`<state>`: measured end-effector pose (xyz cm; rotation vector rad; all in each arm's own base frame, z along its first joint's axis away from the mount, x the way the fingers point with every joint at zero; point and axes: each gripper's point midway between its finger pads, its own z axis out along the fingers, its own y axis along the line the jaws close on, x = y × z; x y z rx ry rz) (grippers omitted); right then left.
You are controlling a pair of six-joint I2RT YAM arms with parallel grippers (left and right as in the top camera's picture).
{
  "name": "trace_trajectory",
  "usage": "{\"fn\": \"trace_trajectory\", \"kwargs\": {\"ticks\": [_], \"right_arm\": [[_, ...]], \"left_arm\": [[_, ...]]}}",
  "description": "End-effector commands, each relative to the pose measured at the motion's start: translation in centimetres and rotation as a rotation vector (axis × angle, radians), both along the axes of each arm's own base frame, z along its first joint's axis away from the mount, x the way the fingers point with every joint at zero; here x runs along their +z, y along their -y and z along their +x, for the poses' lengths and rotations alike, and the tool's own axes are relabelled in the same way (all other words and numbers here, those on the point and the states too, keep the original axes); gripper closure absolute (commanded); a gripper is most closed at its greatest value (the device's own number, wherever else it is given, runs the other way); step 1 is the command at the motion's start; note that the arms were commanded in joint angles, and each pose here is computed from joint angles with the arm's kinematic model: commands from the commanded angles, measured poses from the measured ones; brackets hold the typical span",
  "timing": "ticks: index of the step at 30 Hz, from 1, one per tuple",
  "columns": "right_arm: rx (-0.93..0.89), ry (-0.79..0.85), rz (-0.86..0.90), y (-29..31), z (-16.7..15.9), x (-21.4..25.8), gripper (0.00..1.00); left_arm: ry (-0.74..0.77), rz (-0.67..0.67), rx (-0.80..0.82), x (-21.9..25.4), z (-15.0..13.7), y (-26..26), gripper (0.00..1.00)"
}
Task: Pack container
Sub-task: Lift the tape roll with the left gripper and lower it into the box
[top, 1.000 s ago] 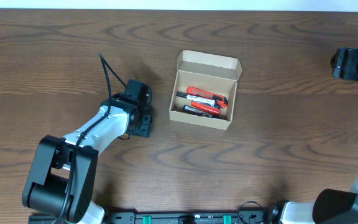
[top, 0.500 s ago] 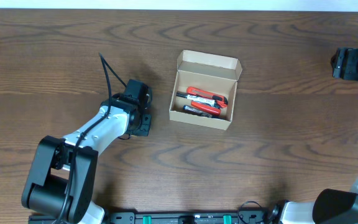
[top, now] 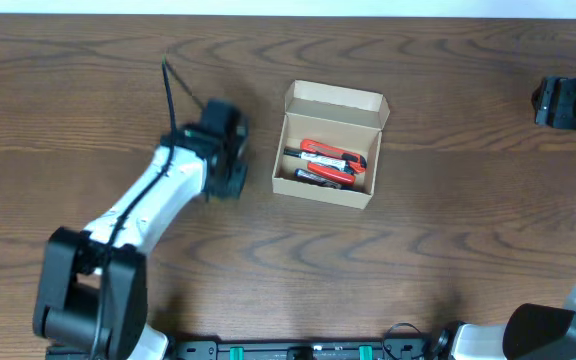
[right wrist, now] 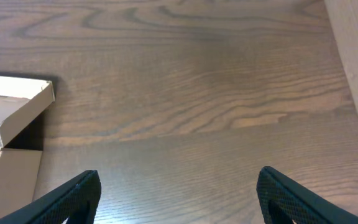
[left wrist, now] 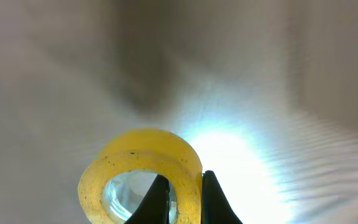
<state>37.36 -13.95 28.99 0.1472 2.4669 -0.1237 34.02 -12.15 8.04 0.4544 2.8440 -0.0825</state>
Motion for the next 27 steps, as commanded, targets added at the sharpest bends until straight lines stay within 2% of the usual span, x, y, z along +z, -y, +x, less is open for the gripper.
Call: {"fn": "trace_trajectory", "kwargs": {"ticks": [1,3,7,9,13,19,27], "right_arm": [[-0.006,-0.006,0.016,0.1,0.1,-0.4,0.2],[-0.006,-0.006,0.016,0.1,0.1,-0.4,0.2],[-0.006,-0.005,0.016,0.1,0.1,-0.4,0.2],[-0.006,-0.005,0.016,0.1,0.1,-0.3,0.2],[-0.006,-0.005,0.016,0.1,0.1,-0.4,0.21],[-0.006,-0.006,0.017,0.0,0.1,-0.4,0.22],[0.001,-0.009,0.028,-0.2,0.0,-0.5,0.22]], "left_arm": [[0.243,-0.057,-0.129,9.7,3.8,1.8,0.94],[0.309,-0.085,-0.253,12.7,4.4,3.2,0.94],[0.423,-0.115,-0.6,17.2,3.4,7.2,0.94],[0.467,-0.074,-0.791,17.7,2.4,9.2,0.94],[0.504,0.045,-1.052,16.6,1.1,12.2,0.94],[0.407,0.209,-1.142,11.7,1.8,13.7,0.94],[0.291,0.225,-1.182,6.1,2.4,15.2,0.94]]}}
